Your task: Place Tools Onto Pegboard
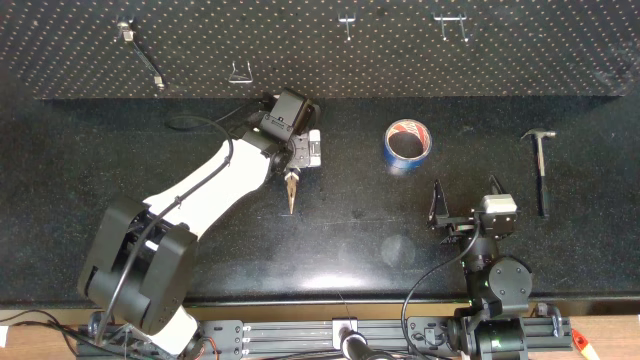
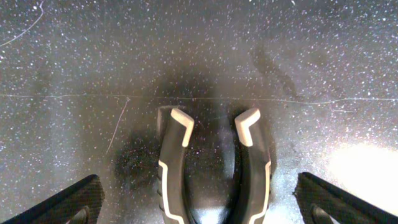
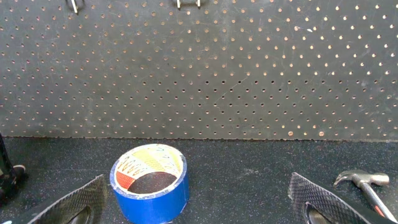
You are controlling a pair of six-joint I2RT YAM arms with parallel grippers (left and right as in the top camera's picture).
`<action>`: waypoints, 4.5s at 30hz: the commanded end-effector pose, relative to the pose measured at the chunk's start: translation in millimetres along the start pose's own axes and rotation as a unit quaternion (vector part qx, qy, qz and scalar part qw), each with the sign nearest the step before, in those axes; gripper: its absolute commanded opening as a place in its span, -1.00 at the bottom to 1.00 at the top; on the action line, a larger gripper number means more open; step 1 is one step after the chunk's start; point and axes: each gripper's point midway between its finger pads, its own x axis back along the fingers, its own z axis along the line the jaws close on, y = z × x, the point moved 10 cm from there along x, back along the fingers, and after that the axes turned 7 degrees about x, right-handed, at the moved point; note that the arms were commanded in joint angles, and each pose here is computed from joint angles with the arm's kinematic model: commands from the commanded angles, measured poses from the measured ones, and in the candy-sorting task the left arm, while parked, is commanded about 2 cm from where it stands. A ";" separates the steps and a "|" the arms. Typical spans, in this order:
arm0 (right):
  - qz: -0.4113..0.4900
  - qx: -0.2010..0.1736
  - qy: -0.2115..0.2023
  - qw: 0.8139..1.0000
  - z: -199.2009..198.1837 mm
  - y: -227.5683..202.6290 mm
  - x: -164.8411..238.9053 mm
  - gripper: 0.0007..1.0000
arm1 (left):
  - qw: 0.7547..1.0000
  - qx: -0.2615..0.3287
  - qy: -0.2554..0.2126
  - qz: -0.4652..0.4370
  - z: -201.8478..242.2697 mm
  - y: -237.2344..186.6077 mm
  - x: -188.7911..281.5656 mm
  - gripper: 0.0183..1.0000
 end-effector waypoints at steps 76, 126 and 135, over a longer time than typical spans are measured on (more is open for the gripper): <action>0.000 0.006 0.003 1.000 1.0 -1.2 0.0 0.89 | 0.999 0.020 0.028 0.002 -9.5 -7.9 -24.4 -0.51; 0.000 0.006 0.003 1.000 1.0 -1.2 0.0 0.89 | 0.891 0.047 0.036 -0.451 24.5 131.5 101.8 -0.98; 0.000 0.006 0.003 1.000 1.0 -1.2 0.0 0.89 | 0.906 0.031 0.049 -0.420 28.4 123.5 101.1 0.53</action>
